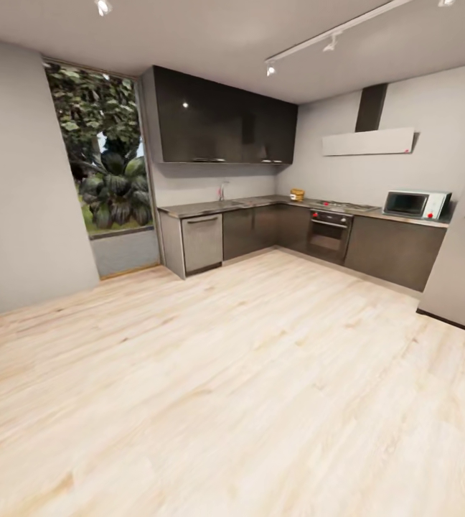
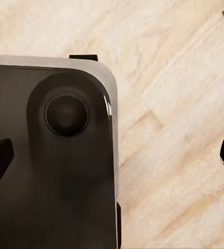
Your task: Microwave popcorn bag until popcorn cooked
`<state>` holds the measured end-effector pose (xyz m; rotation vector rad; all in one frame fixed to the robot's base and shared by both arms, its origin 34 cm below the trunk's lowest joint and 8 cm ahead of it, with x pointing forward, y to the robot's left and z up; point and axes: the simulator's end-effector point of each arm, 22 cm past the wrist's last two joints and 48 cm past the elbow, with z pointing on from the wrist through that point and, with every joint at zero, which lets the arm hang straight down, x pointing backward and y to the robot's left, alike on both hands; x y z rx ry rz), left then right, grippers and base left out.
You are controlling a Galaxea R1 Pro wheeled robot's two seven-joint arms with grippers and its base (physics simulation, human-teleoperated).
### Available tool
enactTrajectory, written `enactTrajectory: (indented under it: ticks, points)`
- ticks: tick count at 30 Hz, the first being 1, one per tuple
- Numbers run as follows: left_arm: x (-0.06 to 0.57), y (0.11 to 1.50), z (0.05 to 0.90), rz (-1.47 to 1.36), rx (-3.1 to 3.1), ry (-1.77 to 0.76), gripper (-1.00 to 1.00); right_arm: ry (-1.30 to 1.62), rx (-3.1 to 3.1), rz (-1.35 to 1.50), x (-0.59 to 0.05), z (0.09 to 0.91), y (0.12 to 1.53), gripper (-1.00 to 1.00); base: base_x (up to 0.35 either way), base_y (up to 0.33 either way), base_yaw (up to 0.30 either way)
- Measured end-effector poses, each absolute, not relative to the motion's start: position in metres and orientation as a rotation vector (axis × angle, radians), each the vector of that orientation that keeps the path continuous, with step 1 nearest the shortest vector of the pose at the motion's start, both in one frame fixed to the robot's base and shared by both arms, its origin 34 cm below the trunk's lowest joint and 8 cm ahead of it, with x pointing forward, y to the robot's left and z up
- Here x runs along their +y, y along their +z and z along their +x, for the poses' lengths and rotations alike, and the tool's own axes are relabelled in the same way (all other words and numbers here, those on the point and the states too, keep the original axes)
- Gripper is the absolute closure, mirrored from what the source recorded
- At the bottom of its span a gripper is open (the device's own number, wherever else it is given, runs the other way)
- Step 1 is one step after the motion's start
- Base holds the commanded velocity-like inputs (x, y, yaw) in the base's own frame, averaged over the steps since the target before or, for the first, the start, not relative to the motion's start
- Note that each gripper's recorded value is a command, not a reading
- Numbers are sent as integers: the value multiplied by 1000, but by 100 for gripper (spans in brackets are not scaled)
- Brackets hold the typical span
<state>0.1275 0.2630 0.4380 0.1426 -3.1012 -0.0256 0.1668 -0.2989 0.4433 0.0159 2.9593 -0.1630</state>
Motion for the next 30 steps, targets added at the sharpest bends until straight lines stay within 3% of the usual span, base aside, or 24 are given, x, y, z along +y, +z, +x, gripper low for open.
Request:
enactTrajectory:
  ticks: [30]
  points:
    - [263, 438, 127, 143, -3101, -26, -100, -163, 2959, 16, -299, 167, 443, -100, 340, 0, 0]
